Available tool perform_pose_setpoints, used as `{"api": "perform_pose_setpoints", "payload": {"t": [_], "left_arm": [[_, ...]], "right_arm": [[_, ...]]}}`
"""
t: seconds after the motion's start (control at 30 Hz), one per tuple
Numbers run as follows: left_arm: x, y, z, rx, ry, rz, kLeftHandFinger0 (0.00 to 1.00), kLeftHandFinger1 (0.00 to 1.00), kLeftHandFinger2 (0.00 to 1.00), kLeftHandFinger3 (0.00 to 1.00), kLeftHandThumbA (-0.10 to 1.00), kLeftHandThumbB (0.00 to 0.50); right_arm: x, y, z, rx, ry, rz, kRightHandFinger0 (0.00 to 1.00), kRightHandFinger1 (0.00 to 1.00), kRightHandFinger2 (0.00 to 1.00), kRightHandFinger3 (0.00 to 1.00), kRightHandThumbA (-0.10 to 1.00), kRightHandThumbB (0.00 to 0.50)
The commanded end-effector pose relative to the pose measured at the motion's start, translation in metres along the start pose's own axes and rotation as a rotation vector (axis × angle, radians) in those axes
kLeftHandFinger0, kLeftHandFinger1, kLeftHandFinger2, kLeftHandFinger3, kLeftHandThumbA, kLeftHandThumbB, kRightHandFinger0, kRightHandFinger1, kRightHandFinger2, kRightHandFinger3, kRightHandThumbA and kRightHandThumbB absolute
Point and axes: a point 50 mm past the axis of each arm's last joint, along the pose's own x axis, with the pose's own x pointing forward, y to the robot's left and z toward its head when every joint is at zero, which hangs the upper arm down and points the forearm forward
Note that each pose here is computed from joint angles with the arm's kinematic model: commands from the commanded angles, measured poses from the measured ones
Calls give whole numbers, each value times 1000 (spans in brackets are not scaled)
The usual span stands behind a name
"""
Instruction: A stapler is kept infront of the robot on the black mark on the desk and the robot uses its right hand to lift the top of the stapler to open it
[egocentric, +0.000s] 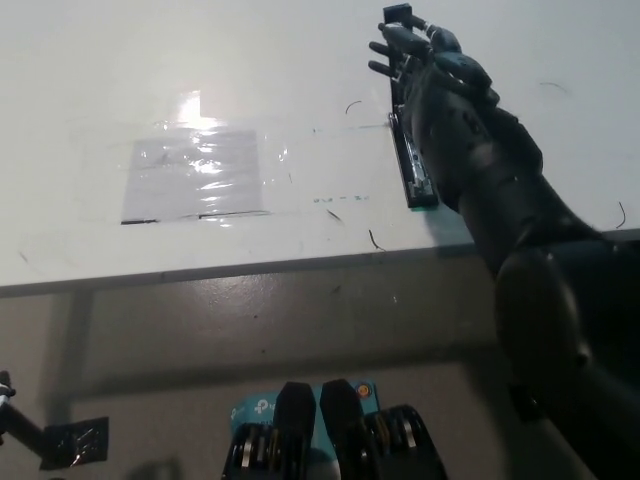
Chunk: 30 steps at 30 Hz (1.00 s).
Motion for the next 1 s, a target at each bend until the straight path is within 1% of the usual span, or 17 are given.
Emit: {"api": "perform_pose_setpoints", "payload": {"t": [0.0, 0.03, 0.1, 0.2, 0.23, 0.27, 0.37, 0.43, 0.5, 0.57, 0.6, 0.67, 0.7, 0.83, 0.9, 0.93, 0.97], "left_arm": [[4, 12, 18, 14, -56, 14, 186, 175, 394, 691, 578, 0], [5, 12, 19, 17, -61, 13, 181, 176, 400, 699, 565, 0], [6, 12, 18, 16, -57, 14, 177, 170, 423, 706, 550, 0], [6, 12, 19, 20, -57, 20, 160, 161, 423, 691, 534, 0], [5, 12, 18, 19, -56, 20, 165, 174, 432, 702, 529, 0], [5, 12, 18, 20, -59, 18, 164, 175, 441, 716, 523, 0], [5, 12, 17, 19, -57, 15, 161, 165, 433, 703, 522, 0], [6, 12, 19, 12, -59, 14, 165, 163, 414, 666, 517, 0], [7, 12, 20, 15, -58, 13, 164, 162, 412, 660, 513, 0], [7, 13, 21, 17, -63, 12, 173, 166, 409, 660, 507, 0], [7, 13, 21, 23, -66, 13, 172, 166, 407, 671, 502, 0], [7, 13, 22, 23, -68, 11, 169, 166, 412, 673, 496, 0], [8, 13, 22, 21, -71, 8, 157, 158, 404, 679, 493, 0], [8, 12, 23, 23, -70, 6, 155, 162, 412, 690, 491, 0], [9, 12, 22, 22, -62, 16, 153, 161, 404, 684, 494, 0], [8, 12, 23, 28, -70, 9, 161, 168, 421, 687, 499, 0], [8, 12, 23, 23, -71, 6, 170, 175, 423, 695, 502, 0]], "right_arm": [[-40, 15, 60, 63, -194, 245, 443, 498, 622, 844, 158, 0], [-45, 7, 56, 81, -187, 261, 459, 514, 626, 867, 153, 0], [-62, -18, 46, 126, -166, 305, 526, 577, 710, 959, 163, 0], [-77, -38, 32, 170, -180, 304, 510, 568, 700, 983, 172, 0], [-83, -45, 27, 188, -175, 303, 533, 589, 754, 1000, 193, 0], [-98, -61, 10, 219, -161, 308, 542, 609, 774, 1000, 209, 0], [-115, -78, -11, 247, -128, 323, 580, 644, 834, 1000, 237, 0], [-125, -88, -31, 243, -90, 334, 596, 644, 830, 1000, 256, 0], [-129, -90, -35, 247, -81, 328, 595, 645, 834, 1000, 258, 0], [-137, -97, -54, 224, -51, 350, 572, 627, 814, 1000, 272, 0], [-142, -100, -63, 227, -16, 367, 590, 641, 826, 1000, 322, 0], [-146, -100, -69, 237, 8, 357, 554, 599, 779, 1000, 329, 0], [-152, -100, -80, 240, 39, 363, 539, 583, 755, 1000, 325, 0], [-157, -100, -88, 200, 52, 383, 533, 584, 756, 986, 324, 0], [-156, -100, -90, 195, 63, 365, 524, 577, 751, 978, 327, 0], [-157, -102, -90, 209, 69, 354, 519, 596, 771, 983, 329, 0], [-157, -103, -90, 207, 71, 348, 506, 590, 766, 983, 330, 0]]}}
